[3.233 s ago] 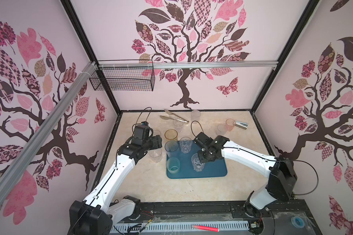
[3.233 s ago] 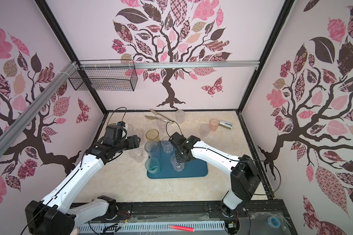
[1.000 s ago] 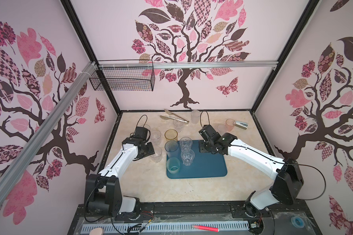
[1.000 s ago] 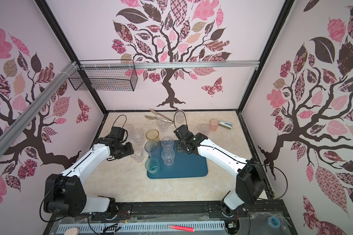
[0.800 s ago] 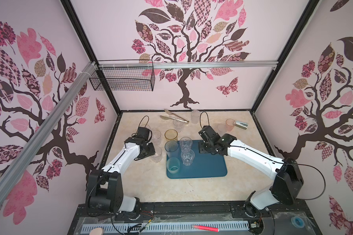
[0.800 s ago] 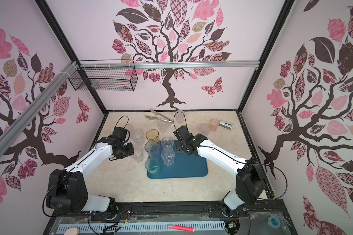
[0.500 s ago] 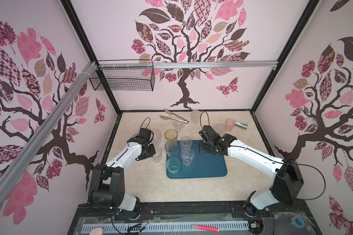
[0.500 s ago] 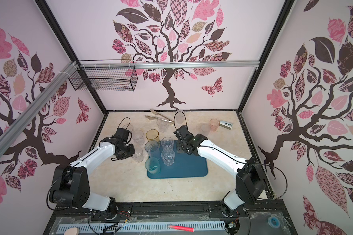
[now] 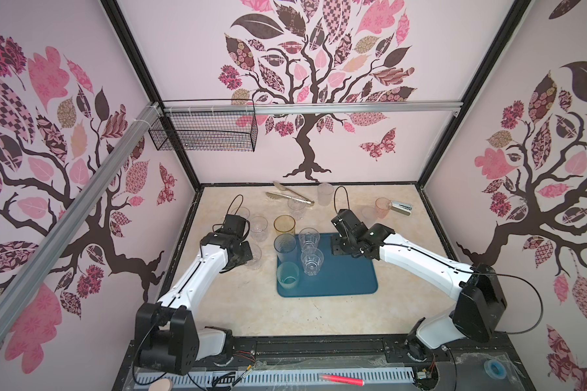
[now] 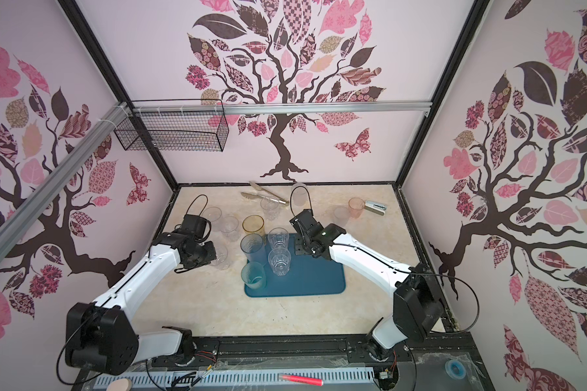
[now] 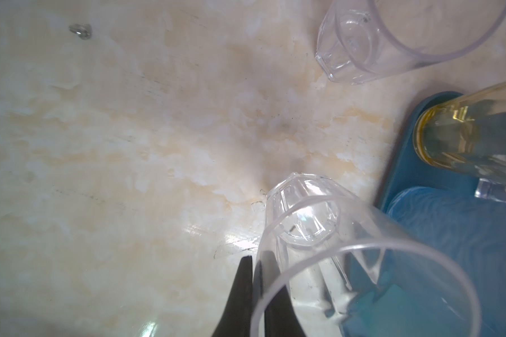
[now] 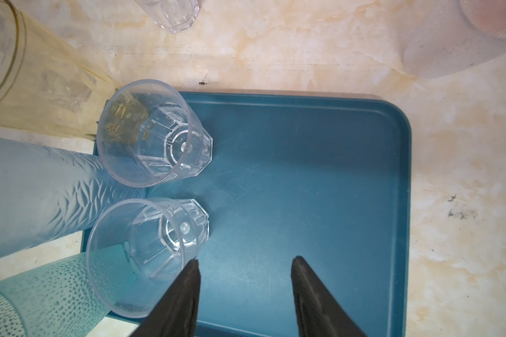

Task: Place the glasses into the tray
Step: Pick up the glass from the middle-left of the table, then place the glass on the tray.

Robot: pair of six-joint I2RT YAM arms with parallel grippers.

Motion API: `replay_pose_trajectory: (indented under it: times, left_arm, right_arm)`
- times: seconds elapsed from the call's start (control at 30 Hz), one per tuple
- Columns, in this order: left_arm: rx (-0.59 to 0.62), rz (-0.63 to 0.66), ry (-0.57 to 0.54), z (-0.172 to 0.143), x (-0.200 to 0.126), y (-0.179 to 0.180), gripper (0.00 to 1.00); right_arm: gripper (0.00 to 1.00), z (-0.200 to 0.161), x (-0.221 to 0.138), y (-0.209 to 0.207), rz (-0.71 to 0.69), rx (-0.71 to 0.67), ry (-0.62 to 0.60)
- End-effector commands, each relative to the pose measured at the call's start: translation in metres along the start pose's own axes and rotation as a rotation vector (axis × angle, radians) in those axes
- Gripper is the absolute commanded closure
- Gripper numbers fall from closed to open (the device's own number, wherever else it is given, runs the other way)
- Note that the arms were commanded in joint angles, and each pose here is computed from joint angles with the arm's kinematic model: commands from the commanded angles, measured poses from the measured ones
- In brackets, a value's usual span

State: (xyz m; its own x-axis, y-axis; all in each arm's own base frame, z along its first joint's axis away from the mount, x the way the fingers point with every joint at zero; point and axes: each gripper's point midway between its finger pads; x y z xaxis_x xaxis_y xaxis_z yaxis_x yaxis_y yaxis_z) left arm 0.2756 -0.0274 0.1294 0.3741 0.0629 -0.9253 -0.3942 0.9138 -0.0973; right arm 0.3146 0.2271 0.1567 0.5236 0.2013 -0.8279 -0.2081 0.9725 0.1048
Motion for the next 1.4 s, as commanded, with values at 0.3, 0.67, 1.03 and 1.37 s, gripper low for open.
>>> replay_pose_trajectory:
  times: [0.3,0.67,1.03,1.37]
  left_arm:
    - [0.111,-0.133,-0.304,0.059,-0.156,-0.056,1.0]
    - [0.591,-0.488,-0.093,-0.076,-0.169,-0.223,1.0]
    - [0.775,-0.326,0.063,-0.154,-0.078,-0.219,1.0]
    - [0.785,-0.185,0.078,-0.15,-0.027,-0.204,1.0]
  right_arm:
    - [0.47,0.024,-0.024,-0.034,-0.012,0.121,-0.078]
    - [0.47,0.026,-0.041,-0.117,-0.104,0.293,-0.121]
    - [0.47,0.025,-0.044,-0.137,-0.112,0.342,-0.14]
    - [0.49,0.015,-0.038,-0.131,-0.066,0.364,-0.119]
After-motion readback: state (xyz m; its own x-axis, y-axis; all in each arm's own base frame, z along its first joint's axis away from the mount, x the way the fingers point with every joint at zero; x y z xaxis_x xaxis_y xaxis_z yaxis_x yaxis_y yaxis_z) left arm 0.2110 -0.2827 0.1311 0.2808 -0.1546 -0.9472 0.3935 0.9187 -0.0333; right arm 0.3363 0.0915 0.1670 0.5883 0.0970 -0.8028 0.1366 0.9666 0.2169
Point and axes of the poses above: each gripper's point midway between its finger pads, its own x axis out along the fingers, its own y axis along the line the jaws close on, z = x × y, and after that the axes turned 6 degrees about -x, right-handed
